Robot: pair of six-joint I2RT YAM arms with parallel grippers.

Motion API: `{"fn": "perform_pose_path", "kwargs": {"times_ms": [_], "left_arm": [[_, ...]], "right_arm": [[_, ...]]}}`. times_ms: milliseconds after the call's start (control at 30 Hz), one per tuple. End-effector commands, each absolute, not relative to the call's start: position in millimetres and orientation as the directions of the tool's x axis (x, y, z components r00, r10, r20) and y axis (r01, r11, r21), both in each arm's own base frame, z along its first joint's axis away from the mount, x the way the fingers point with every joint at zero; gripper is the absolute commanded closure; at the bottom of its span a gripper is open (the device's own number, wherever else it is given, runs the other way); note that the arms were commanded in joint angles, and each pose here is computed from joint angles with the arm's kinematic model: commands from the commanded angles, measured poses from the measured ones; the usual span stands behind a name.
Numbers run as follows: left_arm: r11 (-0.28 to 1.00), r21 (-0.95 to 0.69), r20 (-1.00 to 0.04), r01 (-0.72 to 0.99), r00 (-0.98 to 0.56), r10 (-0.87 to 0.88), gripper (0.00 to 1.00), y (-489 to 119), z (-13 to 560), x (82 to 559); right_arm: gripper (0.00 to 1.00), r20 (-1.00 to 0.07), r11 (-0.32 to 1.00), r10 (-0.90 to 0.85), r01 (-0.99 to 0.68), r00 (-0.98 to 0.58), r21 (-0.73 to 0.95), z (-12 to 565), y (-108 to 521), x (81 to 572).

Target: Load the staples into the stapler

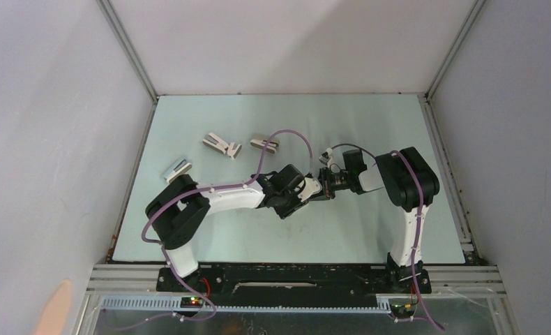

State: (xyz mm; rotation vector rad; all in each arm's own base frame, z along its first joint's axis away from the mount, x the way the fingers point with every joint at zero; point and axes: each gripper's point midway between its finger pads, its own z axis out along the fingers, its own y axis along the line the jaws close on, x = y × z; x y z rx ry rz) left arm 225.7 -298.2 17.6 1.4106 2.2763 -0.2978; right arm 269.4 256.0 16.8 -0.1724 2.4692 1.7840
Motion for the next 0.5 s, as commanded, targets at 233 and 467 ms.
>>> {"fn": "perform_pose_path", "kwargs": {"times_ms": [233,467], "left_arm": [[0.472,0.078,-0.497,0.878,-0.376,0.782,0.65,-302,19,232],[0.470,0.080,-0.491,0.879,-0.375,0.786,0.67,-301,17,231]], "right_arm": [[1.00,-0.191,0.329,-0.031,-0.190,-0.981,0.925,19,252,277],[1.00,-0.205,0.360,-0.006,-0.193,-0.979,0.913,23,239,282]]}}
